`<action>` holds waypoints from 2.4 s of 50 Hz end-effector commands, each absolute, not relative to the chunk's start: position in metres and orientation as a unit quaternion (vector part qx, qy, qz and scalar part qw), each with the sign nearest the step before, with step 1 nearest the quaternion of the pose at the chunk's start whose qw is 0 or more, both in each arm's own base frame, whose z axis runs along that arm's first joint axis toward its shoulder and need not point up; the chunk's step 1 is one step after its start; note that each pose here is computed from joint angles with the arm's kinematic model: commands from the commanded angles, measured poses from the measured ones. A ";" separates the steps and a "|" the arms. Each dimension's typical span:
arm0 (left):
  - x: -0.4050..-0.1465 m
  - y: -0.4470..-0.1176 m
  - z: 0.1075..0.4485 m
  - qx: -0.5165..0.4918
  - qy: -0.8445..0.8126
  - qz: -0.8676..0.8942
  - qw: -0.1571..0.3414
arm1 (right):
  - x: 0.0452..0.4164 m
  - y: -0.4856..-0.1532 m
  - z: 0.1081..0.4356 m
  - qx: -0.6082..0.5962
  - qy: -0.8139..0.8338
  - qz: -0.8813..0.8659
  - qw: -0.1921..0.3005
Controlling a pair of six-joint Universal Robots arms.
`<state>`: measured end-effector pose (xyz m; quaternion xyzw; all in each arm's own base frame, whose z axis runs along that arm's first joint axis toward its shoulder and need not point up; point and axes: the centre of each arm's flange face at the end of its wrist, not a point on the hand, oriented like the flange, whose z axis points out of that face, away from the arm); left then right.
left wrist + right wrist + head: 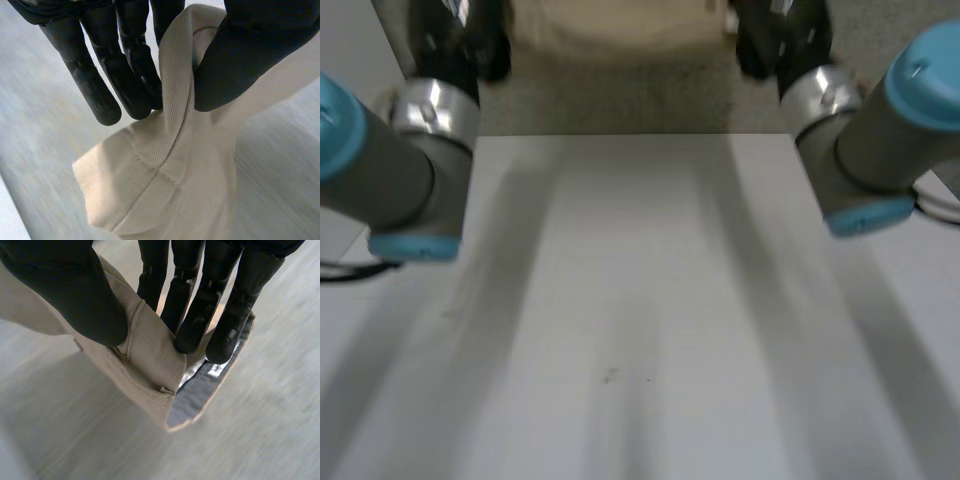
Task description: Fold the shorts.
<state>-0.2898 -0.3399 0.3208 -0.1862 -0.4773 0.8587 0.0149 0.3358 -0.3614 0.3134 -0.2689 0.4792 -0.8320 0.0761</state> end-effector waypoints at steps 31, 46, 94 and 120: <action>-0.242 -0.271 0.147 -0.279 -0.740 0.612 -0.008 | 0.284 -0.268 0.148 -0.380 0.718 -0.580 0.052; -0.217 -0.279 0.132 -0.272 -0.776 0.569 0.007 | 0.275 -0.272 0.148 -0.322 0.750 -0.571 0.086; -0.190 -0.132 0.211 -0.477 -0.770 0.421 -0.051 | 0.221 -0.165 0.203 -0.608 0.719 -0.335 -0.016; -0.328 -0.372 0.157 -0.410 -0.644 0.636 -0.112 | 0.277 -0.338 0.168 -0.390 0.707 -0.583 -0.090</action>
